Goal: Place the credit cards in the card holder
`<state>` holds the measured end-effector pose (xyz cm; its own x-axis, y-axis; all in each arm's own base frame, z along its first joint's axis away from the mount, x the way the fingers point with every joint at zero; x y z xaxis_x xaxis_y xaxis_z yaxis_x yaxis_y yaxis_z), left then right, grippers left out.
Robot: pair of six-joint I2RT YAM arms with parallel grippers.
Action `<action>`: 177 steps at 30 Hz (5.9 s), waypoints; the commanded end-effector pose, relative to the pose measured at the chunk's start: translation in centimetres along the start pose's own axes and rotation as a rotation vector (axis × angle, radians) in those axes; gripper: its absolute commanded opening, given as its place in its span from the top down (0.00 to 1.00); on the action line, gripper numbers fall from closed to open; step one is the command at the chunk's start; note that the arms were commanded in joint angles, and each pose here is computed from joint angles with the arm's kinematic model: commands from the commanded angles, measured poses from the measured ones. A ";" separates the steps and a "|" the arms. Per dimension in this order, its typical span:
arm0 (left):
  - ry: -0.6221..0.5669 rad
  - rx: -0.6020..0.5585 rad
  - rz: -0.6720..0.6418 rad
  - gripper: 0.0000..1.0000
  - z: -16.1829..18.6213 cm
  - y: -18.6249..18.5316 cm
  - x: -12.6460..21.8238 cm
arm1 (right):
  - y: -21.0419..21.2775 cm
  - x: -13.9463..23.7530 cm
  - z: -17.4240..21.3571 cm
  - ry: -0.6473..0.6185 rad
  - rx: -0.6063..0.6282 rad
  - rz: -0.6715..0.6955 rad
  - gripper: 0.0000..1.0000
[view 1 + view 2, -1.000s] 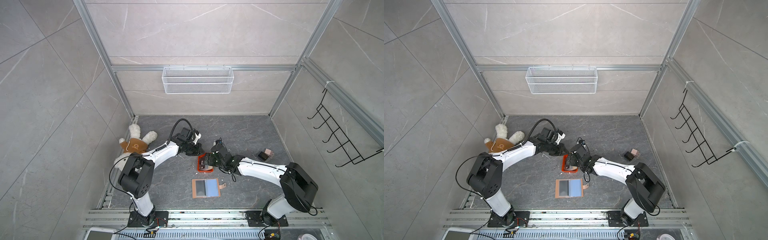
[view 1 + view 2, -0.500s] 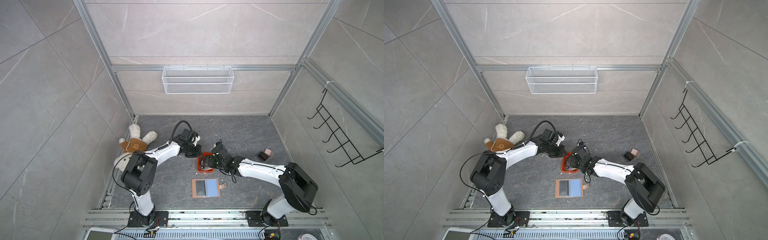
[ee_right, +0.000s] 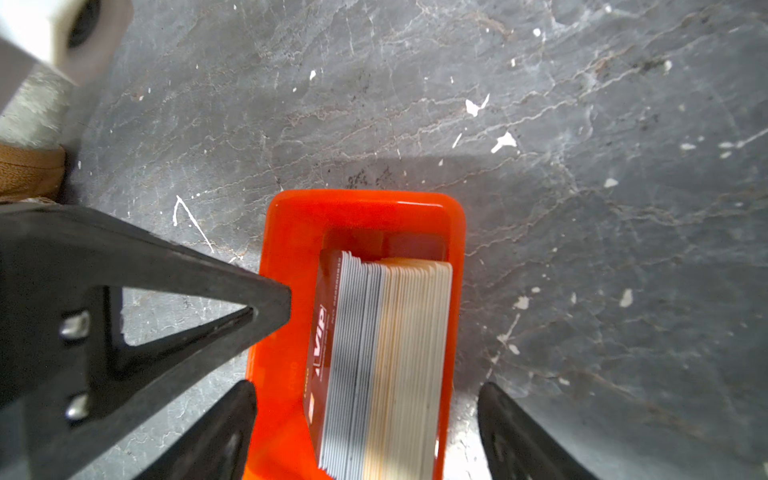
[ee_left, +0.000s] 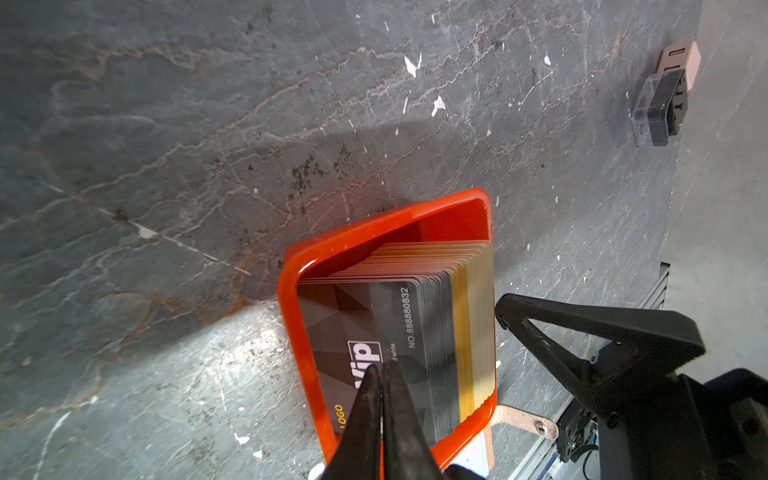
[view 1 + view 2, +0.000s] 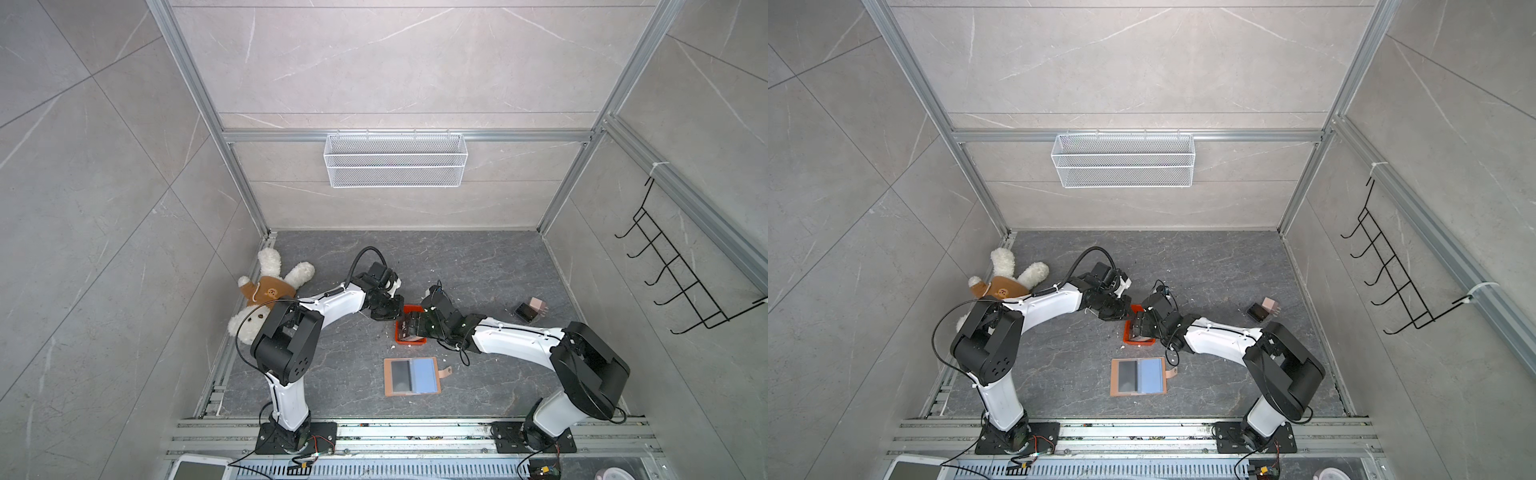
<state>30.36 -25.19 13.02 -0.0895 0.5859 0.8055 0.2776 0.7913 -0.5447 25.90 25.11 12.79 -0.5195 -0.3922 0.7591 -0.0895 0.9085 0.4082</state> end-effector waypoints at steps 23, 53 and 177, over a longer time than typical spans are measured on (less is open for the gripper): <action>0.033 0.031 -0.054 0.91 -0.5 0.3 -1.1 | -0.8 -2.5 1.1 0.050 -0.007 0.035 0.16; 0.040 0.058 -0.050 0.86 -0.4 0.5 -1.3 | -1.8 -0.9 1.1 0.034 0.008 0.083 0.19; 0.046 -0.002 -0.062 0.80 0.1 -1.3 -1.6 | 0.4 2.1 1.2 0.016 -0.128 0.085 0.98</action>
<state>30.01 -27.24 11.30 -0.0386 0.5497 0.8345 0.2452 0.8148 -0.5254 24.31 25.76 13.32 -0.4834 -0.3566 0.7995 0.0382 0.9038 0.4262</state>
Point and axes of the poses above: each gripper's point midway between its finger pads, its own x axis back along the fingers, its own y axis along the line the jaws close on, z = x × y, the point moved 8 cm from there along x, back along the fingers
